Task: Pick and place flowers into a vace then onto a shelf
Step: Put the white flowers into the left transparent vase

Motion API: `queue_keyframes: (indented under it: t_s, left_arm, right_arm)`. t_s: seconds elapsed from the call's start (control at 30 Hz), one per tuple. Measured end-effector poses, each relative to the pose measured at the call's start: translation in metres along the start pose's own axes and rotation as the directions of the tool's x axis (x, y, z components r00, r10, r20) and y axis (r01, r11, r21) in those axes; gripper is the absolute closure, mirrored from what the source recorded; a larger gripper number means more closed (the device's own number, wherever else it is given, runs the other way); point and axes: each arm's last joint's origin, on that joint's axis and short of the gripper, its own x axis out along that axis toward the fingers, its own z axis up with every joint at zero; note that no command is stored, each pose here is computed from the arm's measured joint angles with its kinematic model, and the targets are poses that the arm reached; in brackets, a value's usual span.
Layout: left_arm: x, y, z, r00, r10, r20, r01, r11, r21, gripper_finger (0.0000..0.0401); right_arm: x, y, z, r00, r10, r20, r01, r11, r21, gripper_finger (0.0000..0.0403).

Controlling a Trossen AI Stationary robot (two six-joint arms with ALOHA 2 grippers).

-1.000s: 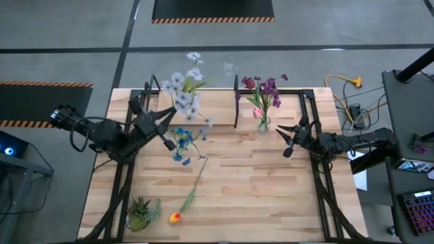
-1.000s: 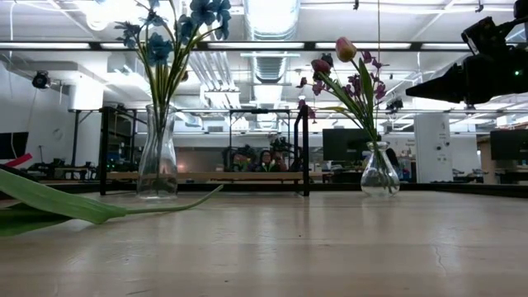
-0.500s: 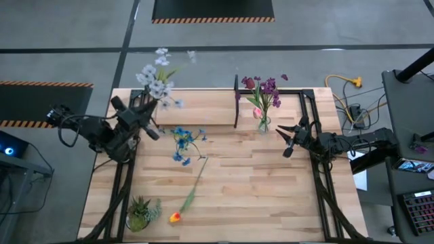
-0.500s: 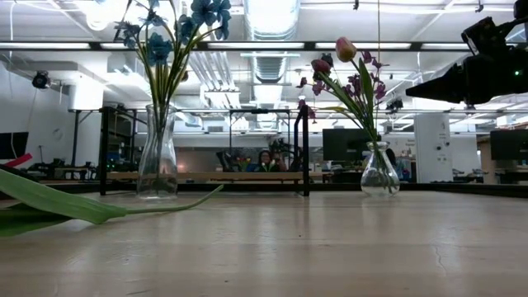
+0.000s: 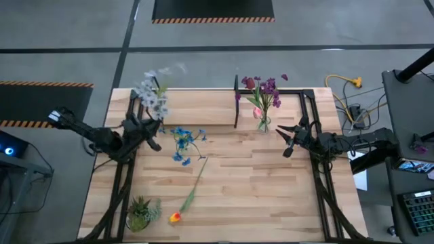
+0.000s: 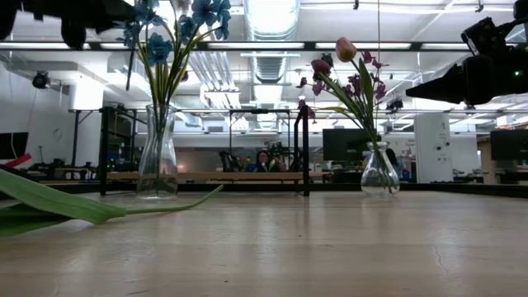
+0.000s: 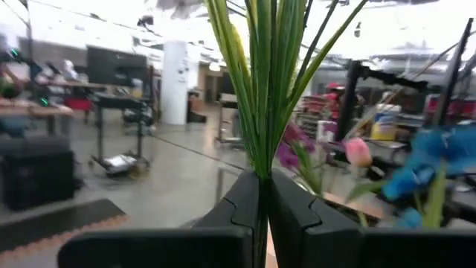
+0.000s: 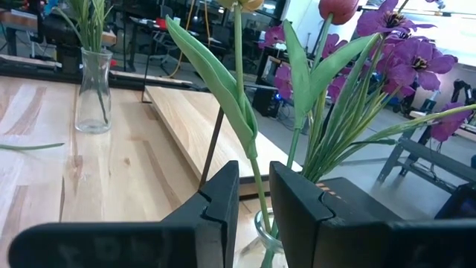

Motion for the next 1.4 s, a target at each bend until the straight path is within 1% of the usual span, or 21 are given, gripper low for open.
queue_keyframes:
  t_s: [0.07, 0.13, 0.2, 0.3, 0.53, 0.8, 1.0, 1.13, 1.27, 1.4]
  left_arm:
    - [-0.001, -0.001, -0.011, 0.999, -0.037, 0.003, 0.037, 0.998, -0.048, 0.0401]
    - [-0.002, -0.003, -0.017, 0.996, -0.084, 0.017, 0.085, 0.994, -0.075, 0.0401]
    - [-0.002, -0.004, -0.021, 0.994, -0.104, 0.027, 0.106, 0.991, -0.085, 0.0401]
    - [-0.001, -0.007, -0.019, 0.991, -0.128, 0.048, 0.132, 0.985, -0.106, 0.0401]
    - [0.005, -0.019, -0.013, 0.989, -0.142, 0.043, 0.144, 0.989, -0.042, 0.0401]
    - [0.009, -0.029, -0.025, 0.991, -0.137, 0.004, 0.137, 0.991, 0.008, 0.0401]
    - [0.012, -0.032, -0.025, 0.992, -0.125, 0.035, 0.125, 0.992, 0.009, 0.0401]
    - [0.012, -0.033, -0.023, 0.988, -0.145, 0.061, 0.145, 0.989, 0.011, 0.0401]
    - [0.013, -0.034, -0.025, 0.987, -0.15, 0.056, 0.149, 0.989, 0.024, 0.0401]
    - [0.014, -0.039, -0.033, 0.987, -0.156, 0.034, 0.154, 0.986, 0.059, 0.0401]
  right_arm:
    - [0.0, 0.0, 0.0, 1.0, 0.0, 0.0, 0.0, 1.0, 0.0, 0.0335]
    - [0.0, 0.0, 0.0, 1.0, 0.001, 0.0, -0.001, 1.0, 0.0, 0.0335]
    - [0.0, 0.0, 0.0, 1.0, 0.001, 0.0, -0.001, 1.0, 0.0, 0.0335]
    - [0.0, 0.0, 0.0, 1.0, 0.0, 0.0, 0.0, 1.0, 0.0, 0.0335]
    - [0.0, 0.0, 0.0, 1.0, 0.0, 0.001, 0.0, 1.0, 0.0, 0.0335]
    - [0.0, 0.0, 0.0, 1.0, 0.0, 0.001, 0.0, 1.0, 0.0, 0.0335]
    - [0.0, 0.0, 0.0, 1.0, 0.0, 0.001, 0.0, 1.0, 0.001, 0.0335]
    - [0.0, 0.0, 0.0, 1.0, 0.0, 0.001, 0.0, 1.0, 0.001, 0.0335]
    - [0.0, 0.0, 0.0, 1.0, 0.0, 0.002, 0.0, 1.0, 0.001, 0.0335]
    - [0.0, 0.0, 0.0, 1.0, 0.0, 0.002, 0.0, 1.0, 0.001, 0.0335]
